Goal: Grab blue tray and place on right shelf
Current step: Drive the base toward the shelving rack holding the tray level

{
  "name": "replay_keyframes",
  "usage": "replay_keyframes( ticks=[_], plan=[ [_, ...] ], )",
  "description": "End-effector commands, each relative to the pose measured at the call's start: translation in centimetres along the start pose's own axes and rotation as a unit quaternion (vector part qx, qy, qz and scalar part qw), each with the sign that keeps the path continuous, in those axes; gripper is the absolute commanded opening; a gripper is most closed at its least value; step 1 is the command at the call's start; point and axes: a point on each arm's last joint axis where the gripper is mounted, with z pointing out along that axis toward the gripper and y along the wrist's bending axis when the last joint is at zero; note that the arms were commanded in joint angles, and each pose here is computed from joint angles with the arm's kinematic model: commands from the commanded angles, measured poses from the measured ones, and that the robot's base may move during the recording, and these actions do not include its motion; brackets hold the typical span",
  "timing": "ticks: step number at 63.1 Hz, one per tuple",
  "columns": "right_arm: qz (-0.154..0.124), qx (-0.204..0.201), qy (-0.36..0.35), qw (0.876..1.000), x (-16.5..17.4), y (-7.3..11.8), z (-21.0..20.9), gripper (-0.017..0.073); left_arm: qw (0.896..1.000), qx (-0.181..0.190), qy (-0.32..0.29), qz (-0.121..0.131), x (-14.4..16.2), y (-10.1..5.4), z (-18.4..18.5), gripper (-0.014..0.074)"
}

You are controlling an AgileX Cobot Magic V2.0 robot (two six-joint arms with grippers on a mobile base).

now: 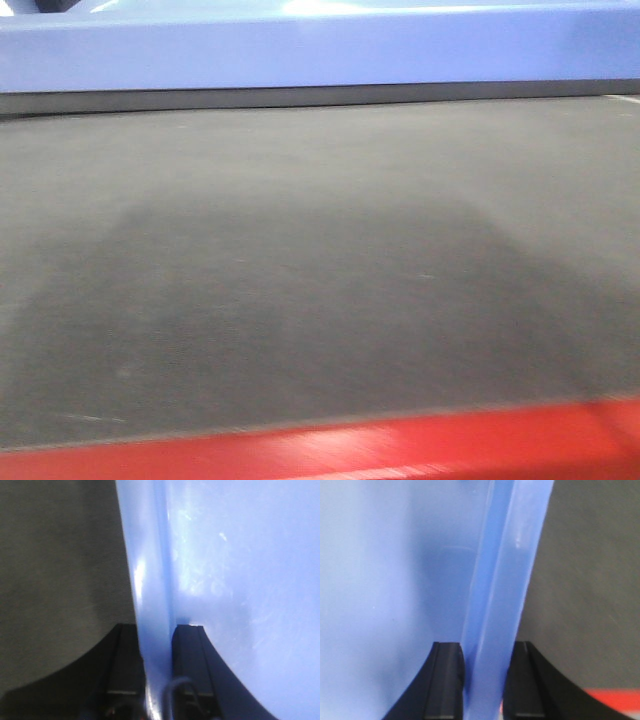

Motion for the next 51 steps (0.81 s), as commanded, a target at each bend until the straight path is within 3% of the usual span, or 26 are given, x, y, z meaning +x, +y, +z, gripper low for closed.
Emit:
replay_keyframes(
  ticks=[1,28,51],
  plan=[
    [-0.017,-0.014,-0.023,0.999,0.02,-0.1,-1.8,0.0022,0.999,0.031,-0.01,0.024,0.47,-0.87,-1.96,-0.0048],
    [-0.017,-0.013,-0.022,1.0,0.04,-0.11,-1.8,0.0022,0.997,0.072,0.004,0.012,0.72,-1.61,-2.03,-0.0048],
    [-0.017,-0.012,-0.02,1.0,0.07,-0.13,-1.79,0.0022,0.997,0.074,0.005,0.011,0.73,-1.65,-2.04,-0.0048]
  ],
)
